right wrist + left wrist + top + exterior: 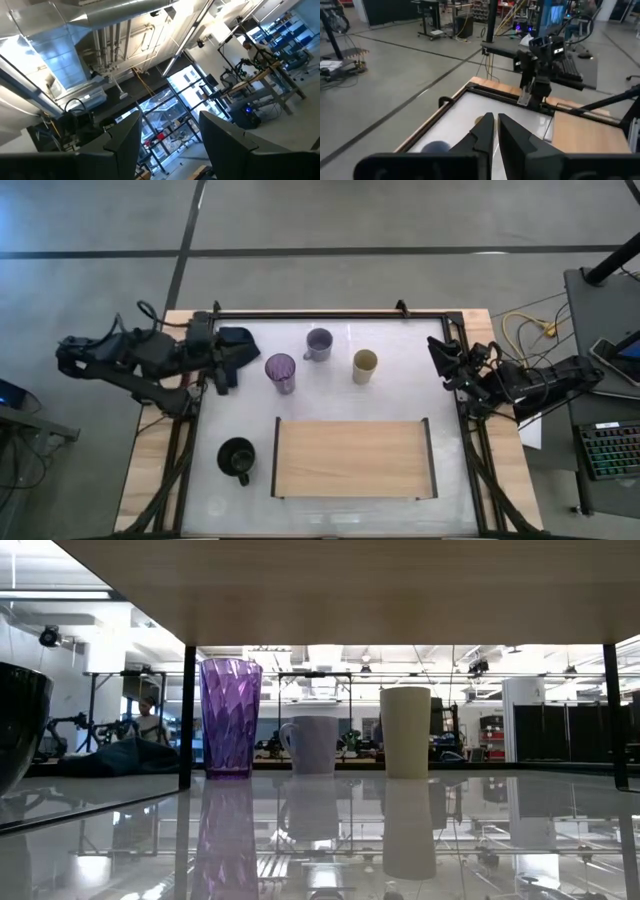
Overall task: Stack small to large cups/mugs on shelf
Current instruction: Put the purple cup on the shelf
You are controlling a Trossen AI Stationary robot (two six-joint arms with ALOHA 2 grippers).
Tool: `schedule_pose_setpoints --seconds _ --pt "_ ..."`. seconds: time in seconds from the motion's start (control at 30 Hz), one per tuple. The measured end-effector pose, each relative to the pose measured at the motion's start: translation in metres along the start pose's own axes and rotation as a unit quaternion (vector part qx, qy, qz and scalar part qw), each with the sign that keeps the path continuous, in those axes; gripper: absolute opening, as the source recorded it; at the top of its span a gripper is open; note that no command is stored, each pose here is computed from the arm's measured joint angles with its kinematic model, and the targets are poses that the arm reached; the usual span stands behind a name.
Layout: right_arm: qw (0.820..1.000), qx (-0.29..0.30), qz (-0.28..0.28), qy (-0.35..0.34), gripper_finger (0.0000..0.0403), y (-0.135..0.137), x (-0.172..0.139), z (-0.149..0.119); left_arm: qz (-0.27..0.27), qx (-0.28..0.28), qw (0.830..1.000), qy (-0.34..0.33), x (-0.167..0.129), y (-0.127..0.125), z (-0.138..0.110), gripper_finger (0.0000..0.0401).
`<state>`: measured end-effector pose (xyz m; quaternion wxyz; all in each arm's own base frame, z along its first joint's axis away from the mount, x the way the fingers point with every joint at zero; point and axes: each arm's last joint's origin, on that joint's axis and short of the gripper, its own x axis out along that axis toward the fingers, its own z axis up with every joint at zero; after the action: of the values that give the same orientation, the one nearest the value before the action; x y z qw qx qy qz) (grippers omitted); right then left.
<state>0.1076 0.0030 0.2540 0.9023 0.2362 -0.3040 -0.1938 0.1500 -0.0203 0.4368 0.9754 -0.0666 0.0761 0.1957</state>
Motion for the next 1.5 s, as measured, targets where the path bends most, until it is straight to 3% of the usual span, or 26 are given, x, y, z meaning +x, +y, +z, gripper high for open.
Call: schedule_pose_setpoints --seconds 0.2,0.37,0.5,0.6,0.73,0.93,1.2,1.5 --pt "1.0 0.002 0.0 0.0 0.0192 0.0 0.0 0.0 -0.025 0.03 0.998 0.048 0.022 -0.015 -0.016 0.001" --pt "1.0 0.012 0.0 0.0 0.0192 0.0 0.0 0.0 0.063 0.043 0.995 0.06 0.037 -0.018 -0.02 0.001" --pt "0.998 0.06 0.0 -0.001 0.0192 0.0 0.0 0.0 0.086 0.012 0.992 0.093 0.031 -0.003 -0.008 0.001" --pt "0.998 0.062 0.0 -0.001 0.0192 0.0 0.0 0.0 0.098 -0.011 0.987 0.127 0.021 0.019 0.006 0.001" --pt "0.998 0.061 0.001 -0.005 0.0192 0.0 0.0 0.001 0.139 -0.088 0.966 0.201 0.029 0.051 0.012 0.0018" --pt "0.998 0.061 -0.001 -0.007 0.0192 0.0 0.0 0.002 0.14 -0.049 0.945 0.293 0.075 0.065 -0.002 0.0079" --pt "0.996 0.088 0.0 -0.005 0.0192 0.0 0.0 0.001 0.173 -0.021 0.895 0.41 0.123 0.074 -0.031 0.0177" --pt "0.993 0.117 -0.018 0.017 0.0192 -0.002 0.0 -0.005 0.141 -0.033 0.863 0.483 0.157 0.077 -0.055 0.0195"
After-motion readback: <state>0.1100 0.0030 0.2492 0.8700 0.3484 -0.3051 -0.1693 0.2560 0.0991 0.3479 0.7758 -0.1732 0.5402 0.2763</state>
